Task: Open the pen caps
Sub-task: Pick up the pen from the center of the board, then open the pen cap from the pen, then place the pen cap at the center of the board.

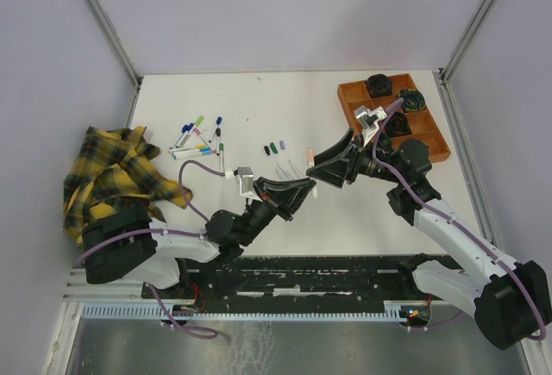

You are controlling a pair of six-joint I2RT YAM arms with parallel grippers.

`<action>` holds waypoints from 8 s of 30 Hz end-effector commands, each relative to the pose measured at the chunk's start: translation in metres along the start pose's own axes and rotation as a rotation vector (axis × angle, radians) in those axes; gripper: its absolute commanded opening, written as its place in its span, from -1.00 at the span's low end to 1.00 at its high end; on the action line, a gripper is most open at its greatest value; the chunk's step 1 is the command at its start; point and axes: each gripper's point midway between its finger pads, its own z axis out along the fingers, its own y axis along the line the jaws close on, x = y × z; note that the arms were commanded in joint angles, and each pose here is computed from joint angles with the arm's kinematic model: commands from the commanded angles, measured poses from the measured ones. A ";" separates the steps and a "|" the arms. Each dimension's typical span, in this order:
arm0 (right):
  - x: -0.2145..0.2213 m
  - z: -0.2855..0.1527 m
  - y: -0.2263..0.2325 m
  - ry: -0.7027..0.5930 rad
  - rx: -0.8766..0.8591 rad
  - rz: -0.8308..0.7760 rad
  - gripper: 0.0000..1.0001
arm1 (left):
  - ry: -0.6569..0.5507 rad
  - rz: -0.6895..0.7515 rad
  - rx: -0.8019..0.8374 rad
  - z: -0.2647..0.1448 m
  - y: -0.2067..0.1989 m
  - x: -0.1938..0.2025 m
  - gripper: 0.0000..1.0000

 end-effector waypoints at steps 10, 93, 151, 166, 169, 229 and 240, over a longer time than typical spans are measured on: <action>-0.005 0.005 0.015 -0.020 -0.062 -0.063 -0.25 | -0.111 -0.008 0.024 0.013 -0.015 -0.024 -0.94; 0.033 -0.014 -0.016 0.338 -0.101 -0.204 -1.00 | 0.237 -0.063 0.106 0.034 0.035 -0.053 0.85; 0.053 -0.002 -0.043 0.373 -0.074 -0.033 -1.00 | -0.249 0.130 0.071 0.111 0.029 -0.215 -0.95; 0.041 -0.021 -0.093 0.393 0.253 -0.188 -1.00 | 0.063 -0.009 -0.434 0.086 0.176 -0.105 -0.94; 0.038 -0.025 -0.100 0.391 0.294 -0.209 -1.00 | 0.143 -0.033 -0.580 0.081 0.212 -0.079 -0.95; 0.041 -0.037 -0.124 0.457 0.362 -0.208 -1.00 | 0.685 0.184 -1.246 0.046 0.370 0.082 -0.39; 0.047 -0.036 -0.127 0.469 0.357 -0.187 -1.00 | 0.607 0.194 -1.172 0.071 0.331 0.034 -0.32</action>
